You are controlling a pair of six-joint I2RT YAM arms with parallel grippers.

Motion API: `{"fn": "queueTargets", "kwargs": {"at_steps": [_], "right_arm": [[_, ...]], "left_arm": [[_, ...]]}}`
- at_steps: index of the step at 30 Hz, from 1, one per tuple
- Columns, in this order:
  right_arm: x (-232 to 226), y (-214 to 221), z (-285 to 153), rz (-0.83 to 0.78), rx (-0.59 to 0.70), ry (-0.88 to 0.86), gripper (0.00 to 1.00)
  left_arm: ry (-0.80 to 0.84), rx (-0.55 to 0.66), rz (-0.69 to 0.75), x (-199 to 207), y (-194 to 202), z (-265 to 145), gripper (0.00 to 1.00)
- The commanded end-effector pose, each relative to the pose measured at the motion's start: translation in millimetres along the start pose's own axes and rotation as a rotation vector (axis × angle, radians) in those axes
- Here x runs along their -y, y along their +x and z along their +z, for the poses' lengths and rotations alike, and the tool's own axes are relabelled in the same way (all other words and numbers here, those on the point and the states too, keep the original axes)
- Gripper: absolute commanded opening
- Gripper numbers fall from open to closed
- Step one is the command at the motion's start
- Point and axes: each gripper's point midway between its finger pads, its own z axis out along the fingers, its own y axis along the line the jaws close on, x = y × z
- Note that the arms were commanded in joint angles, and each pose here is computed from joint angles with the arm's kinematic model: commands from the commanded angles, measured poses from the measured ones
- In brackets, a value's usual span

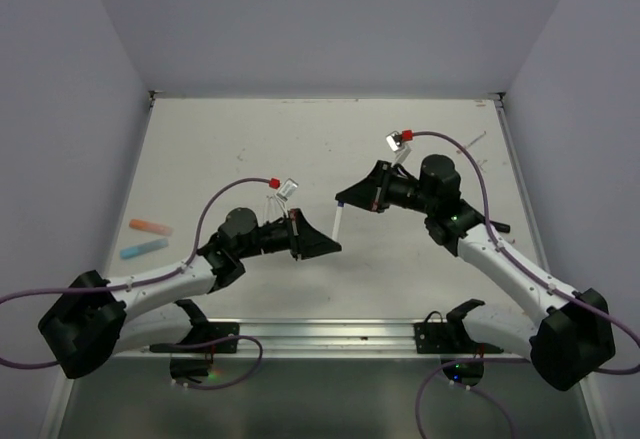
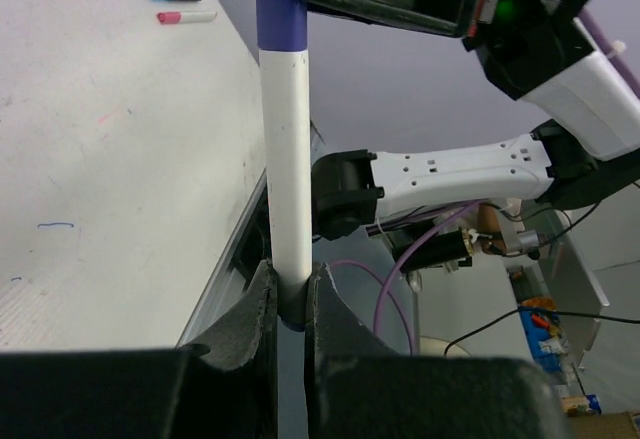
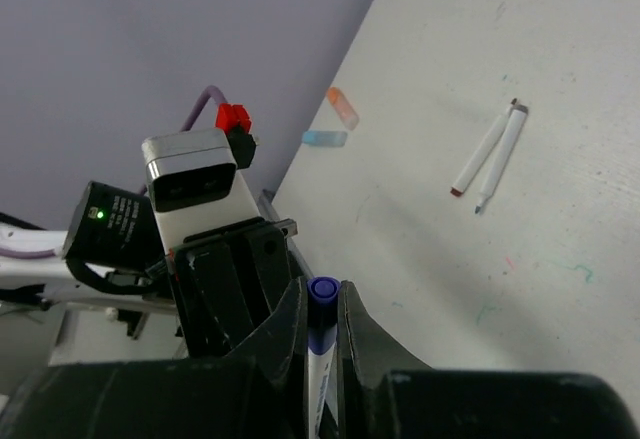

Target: Open the pen caps

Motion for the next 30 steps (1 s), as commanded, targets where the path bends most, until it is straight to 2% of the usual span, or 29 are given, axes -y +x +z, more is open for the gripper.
{"fn": "queueTargets", "kwargs": {"at_steps": [1, 4, 5, 11, 16, 25, 30], "right_arm": [[-22.8, -41.3, -17.3, -0.077, 0.126, -0.138, 0.0], [-22.4, -62.3, -27.3, -0.059, 0.183, -0.17, 0.0], [-12.7, -70.2, -29.0, -0.005, 0.202, -0.161, 0.0], [-10.4, -107.2, -31.6, 0.021, 0.365, -0.181, 0.0], [10.0, -135.4, -30.1, 0.039, 0.495, -0.071, 0.0], [61.2, -153.3, -28.0, 0.074, 0.596, 0.151, 0.0], [84.5, -148.3, -26.5, 0.09, 0.589, 0.244, 0.0]], "left_arm": [[0.207, -0.079, 0.083, 45.2, 16.3, -22.6, 0.0], [0.199, -0.078, 0.085, 46.8, 18.0, -28.3, 0.0], [0.195, -0.077, 0.082, 45.0, 19.7, -29.7, 0.0], [0.209, -0.076, 0.05, 39.2, 28.7, -34.4, 0.0], [0.207, -0.085, 0.058, 40.3, 28.9, -33.8, 0.0], [0.175, -0.09, 0.042, 28.2, 36.6, -35.4, 0.0], [0.122, -0.083, 0.039, 14.3, 39.9, -35.7, 0.0]]}}
